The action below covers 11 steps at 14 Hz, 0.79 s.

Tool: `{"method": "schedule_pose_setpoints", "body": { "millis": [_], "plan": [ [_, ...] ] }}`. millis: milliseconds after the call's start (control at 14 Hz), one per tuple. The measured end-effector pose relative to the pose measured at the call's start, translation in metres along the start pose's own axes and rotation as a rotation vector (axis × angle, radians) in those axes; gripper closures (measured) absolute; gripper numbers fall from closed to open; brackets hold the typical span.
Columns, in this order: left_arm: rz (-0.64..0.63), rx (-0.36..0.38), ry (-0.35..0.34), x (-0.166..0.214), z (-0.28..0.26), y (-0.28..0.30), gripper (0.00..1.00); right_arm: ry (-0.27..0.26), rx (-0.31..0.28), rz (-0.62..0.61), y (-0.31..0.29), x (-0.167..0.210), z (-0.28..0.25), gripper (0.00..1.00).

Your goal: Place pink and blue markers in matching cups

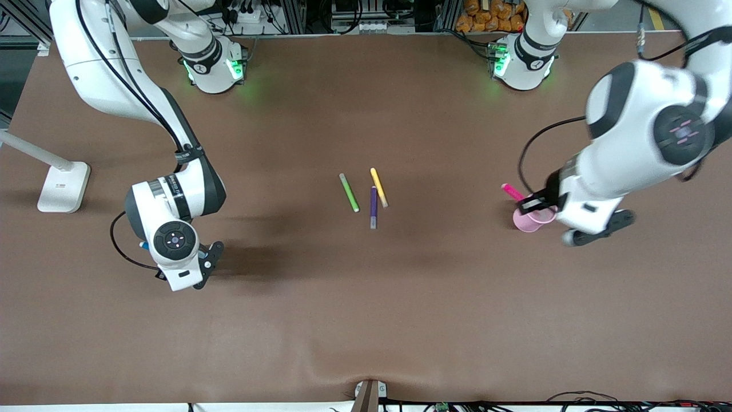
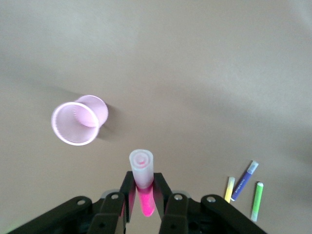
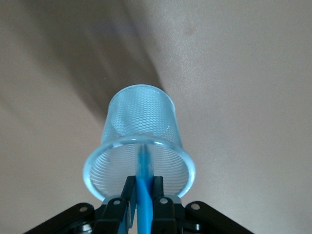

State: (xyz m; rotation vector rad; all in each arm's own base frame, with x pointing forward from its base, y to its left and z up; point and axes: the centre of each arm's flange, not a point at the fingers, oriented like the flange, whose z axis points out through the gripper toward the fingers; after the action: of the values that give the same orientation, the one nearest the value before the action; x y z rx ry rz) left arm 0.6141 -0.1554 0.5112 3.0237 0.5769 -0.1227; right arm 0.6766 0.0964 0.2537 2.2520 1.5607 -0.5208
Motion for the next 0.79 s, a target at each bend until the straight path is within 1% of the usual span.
{"method": "schedule_pose_setpoints", "body": {
  "millis": [71, 143, 214, 429, 500, 571, 643, 786],
  "plan": [
    [0.016, -0.012, 0.019, 0.003, -0.017, -0.015, 0.79, 0.0, 0.0, 0.002, 0.0, 0.0, 0.0, 0.76],
    [0.032, -0.021, 0.035, 0.004, -0.031, -0.027, 0.79, 0.0, 0.0, 0.002, 0.0, 0.0, 0.0, 0.68],
    [0.041, -0.026, 0.05, 0.005, -0.041, -0.039, 0.79, 0.0, 0.0, 0.003, 0.0, 0.0, 0.0, 0.68],
    [0.066, -0.021, 0.072, 0.016, -0.052, -0.075, 0.79, 0.0, 0.0, 0.004, 0.0, 0.0, 0.0, 0.63],
    [0.068, -0.021, 0.077, 0.02, -0.05, -0.083, 0.79, 0.0, 0.0, 0.005, 0.0, 0.0, 0.0, 0.63],
    [0.07, -0.024, 0.085, 0.025, -0.046, -0.09, 0.79, 0.002, -0.002, 0.006, 0.0, 0.0, -0.001, 0.59],
    [0.07, -0.027, 0.097, 0.03, -0.039, -0.095, 0.79, 0.006, -0.007, 0.009, 0.001, -0.001, -0.004, 0.59],
    [0.07, -0.033, 0.129, 0.032, -0.021, -0.1, 0.79, 0.022, -0.031, 0.024, 0.007, -0.007, -0.019, 0.58]
  ]
}}
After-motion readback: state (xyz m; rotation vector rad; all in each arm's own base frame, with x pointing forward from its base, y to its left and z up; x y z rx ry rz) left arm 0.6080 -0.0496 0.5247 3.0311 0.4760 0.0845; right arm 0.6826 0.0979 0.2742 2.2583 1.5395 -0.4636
